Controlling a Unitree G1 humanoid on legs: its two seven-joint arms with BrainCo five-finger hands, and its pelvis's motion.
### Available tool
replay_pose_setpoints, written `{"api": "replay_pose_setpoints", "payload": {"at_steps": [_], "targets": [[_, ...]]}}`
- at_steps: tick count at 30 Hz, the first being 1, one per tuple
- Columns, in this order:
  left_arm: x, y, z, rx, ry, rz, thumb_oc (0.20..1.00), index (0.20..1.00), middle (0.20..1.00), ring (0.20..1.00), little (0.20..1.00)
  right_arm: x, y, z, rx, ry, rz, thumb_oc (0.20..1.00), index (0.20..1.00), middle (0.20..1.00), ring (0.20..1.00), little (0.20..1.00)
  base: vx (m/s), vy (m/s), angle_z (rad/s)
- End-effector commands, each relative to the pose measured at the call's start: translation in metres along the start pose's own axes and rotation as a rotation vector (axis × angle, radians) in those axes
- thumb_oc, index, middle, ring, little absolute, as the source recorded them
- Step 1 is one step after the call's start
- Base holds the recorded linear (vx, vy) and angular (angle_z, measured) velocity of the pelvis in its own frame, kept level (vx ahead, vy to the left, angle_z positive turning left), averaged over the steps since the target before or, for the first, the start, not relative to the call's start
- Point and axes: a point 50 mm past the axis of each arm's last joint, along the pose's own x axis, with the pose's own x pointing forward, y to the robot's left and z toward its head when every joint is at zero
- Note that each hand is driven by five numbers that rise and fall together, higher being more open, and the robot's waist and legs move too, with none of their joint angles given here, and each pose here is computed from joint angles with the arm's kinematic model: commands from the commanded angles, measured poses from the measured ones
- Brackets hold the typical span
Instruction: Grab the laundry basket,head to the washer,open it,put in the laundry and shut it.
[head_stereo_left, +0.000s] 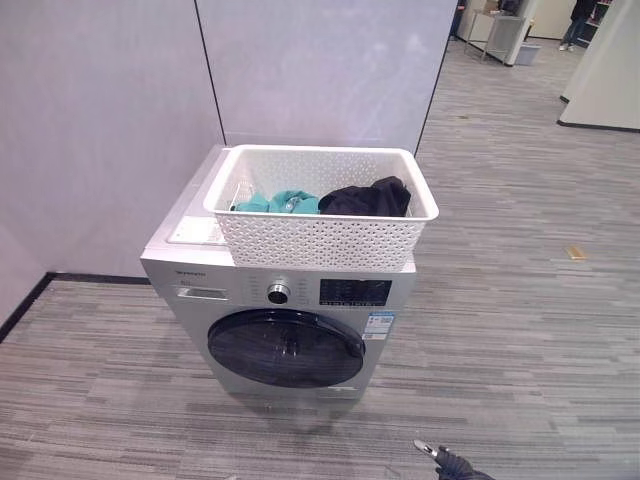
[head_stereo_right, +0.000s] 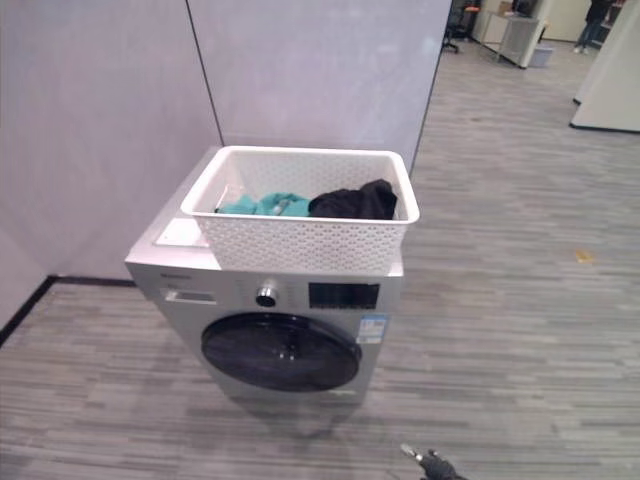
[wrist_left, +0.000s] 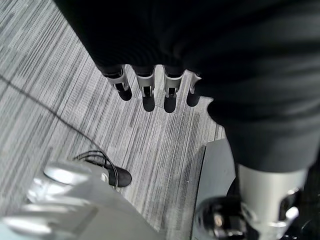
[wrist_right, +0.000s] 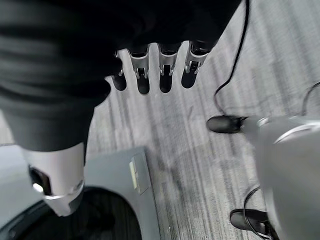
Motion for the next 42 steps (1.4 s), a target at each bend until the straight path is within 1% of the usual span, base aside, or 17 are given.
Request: {"api": "replay_pose_setpoints", "payload": {"at_steps": [1, 2, 4, 5, 9, 10, 11, 12, 17, 18, 19, 23, 27, 29, 30, 35, 42], "targets": [[0.005, 0.006, 0.026, 0.044, -0.055, 0.006, 1.0, 1.0, 1.0, 1.0, 1.0, 0.003, 0.001, 0.026, 0.033, -0.086, -0.019, 1.0, 1.0, 1.0, 1.0, 1.0, 0.01, -0.018, 0.23], [0.005, 0.0, 0.03, 0.066, -0.072, -0.016, 1.0, 1.0, 1.0, 1.0, 1.0, 0.004, 0.001, 0.039, 0.023, -0.119, -0.034, 1.0, 1.0, 1.0, 1.0, 1.0, 0.0, -0.01, 0.17], [0.005, -0.003, 0.032, 0.076, -0.081, -0.026, 1.0, 1.0, 1.0, 1.0, 1.0, 0.004, 0.0, 0.044, 0.023, -0.129, -0.046, 1.0, 1.0, 1.0, 1.0, 1.0, 0.0, -0.01, 0.22], [0.005, -0.007, 0.034, 0.109, -0.098, -0.042, 1.0, 1.0, 1.0, 1.0, 1.0, 0.004, -0.001, 0.058, 0.033, -0.164, -0.066, 1.0, 1.0, 1.0, 1.0, 1.0, 0.0, -0.011, 0.22], [0.004, -0.013, 0.039, 0.16, -0.132, -0.063, 1.0, 1.0, 1.0, 1.0, 1.0, 0.003, -0.003, 0.082, 0.054, -0.221, -0.102, 1.0, 1.0, 1.0, 1.0, 1.0, 0.01, -0.008, 0.22], [0.003, -0.016, 0.042, 0.184, -0.156, -0.075, 1.0, 1.0, 1.0, 1.0, 1.0, 0.002, -0.002, 0.097, 0.002, -0.252, -0.119, 1.0, 1.0, 1.0, 1.0, 1.0, 0.01, -0.01, 0.28], [0.003, -0.016, 0.042, 0.184, -0.156, -0.075, 1.0, 1.0, 1.0, 1.0, 1.0, 0.002, -0.002, 0.097, 0.002, -0.252, -0.119, 1.0, 1.0, 1.0, 1.0, 1.0, -0.01, -0.023, 0.29], [0.002, -0.018, 0.046, 0.203, -0.182, -0.091, 1.0, 1.0, 1.0, 1.0, 1.0, 0.001, 0.0, 0.113, -0.102, -0.287, -0.126, 1.0, 1.0, 1.0, 1.0, 1.0, -0.02, -0.013, 0.25], [0.002, -0.018, 0.046, 0.203, -0.182, -0.091, 1.0, 1.0, 1.0, 1.0, 1.0, 0.001, 0.0, 0.113, -0.103, -0.287, -0.127, 1.0, 1.0, 1.0, 1.0, 1.0, 0.0, -0.006, 0.2], [0.001, -0.018, 0.05, 0.238, -0.208, -0.106, 1.0, 1.0, 1.0, 1.0, 1.0, -0.003, 0.006, 0.138, -0.227, -0.343, -0.129, 1.0, 1.0, 1.0, 1.0, 1.0, 0.01, -0.023, 0.04], [0.001, -0.016, 0.05, 0.25, -0.21, -0.103, 1.0, 1.0, 1.0, 1.0, 1.0, -0.003, 0.008, 0.143, -0.279, -0.348, -0.127, 1.0, 1.0, 1.0, 1.0, 1.0, 0.02, -0.031, 0.01], [0.001, -0.011, 0.053, 0.282, -0.23, -0.1, 1.0, 1.0, 1.0, 1.0, 1.0, -0.005, 0.005, 0.15, -0.383, -0.345, -0.14, 1.0, 1.0, 1.0, 1.0, 1.0, 0.0, -0.022, 0.18], [0.0, -0.01, 0.06, 0.29, -0.26, -0.103, 1.0, 1.0, 1.0, 1.0, 1.0, -0.009, 0.001, 0.167, -0.436, -0.381, -0.169, 1.0, 1.0, 1.0, 1.0, 1.0, -0.04, -0.022, 0.22], [-0.001, -0.011, 0.067, 0.28, -0.285, -0.109, 1.0, 1.0, 1.0, 1.0, 1.0, -0.015, -0.001, 0.187, -0.449, -0.427, -0.198, 1.0, 1.0, 1.0, 1.0, 1.0, -0.12, -0.005, 0.16], [-0.001, -0.013, 0.074, 0.272, -0.308, -0.114, 1.0, 1.0, 1.0, 1.0, 1.0, -0.023, -0.002, 0.21, -0.461, -0.483, -0.227, 1.0, 1.0, 1.0, 1.0, 1.0, -0.16, 0.01, 0.14], [-0.003, -0.021, 0.084, 0.245, -0.343, -0.131, 1.0, 1.0, 1.0, 1.0, 1.0, -0.04, 0.007, 0.251, -0.473, -0.593, -0.247, 1.0, 1.0, 1.0, 1.0, 1.0, -0.08, 0.012, 0.17], [-0.006, -0.03, 0.096, 0.19, -0.391, -0.163, 1.0, 1.0, 1.0, 1.0, 1.0, -0.061, 0.012, 0.287, -0.473, -0.692, -0.282, 1.0, 1.0, 1.0, 1.0, 1.0, -0.06, 0.016, 0.03]]}}
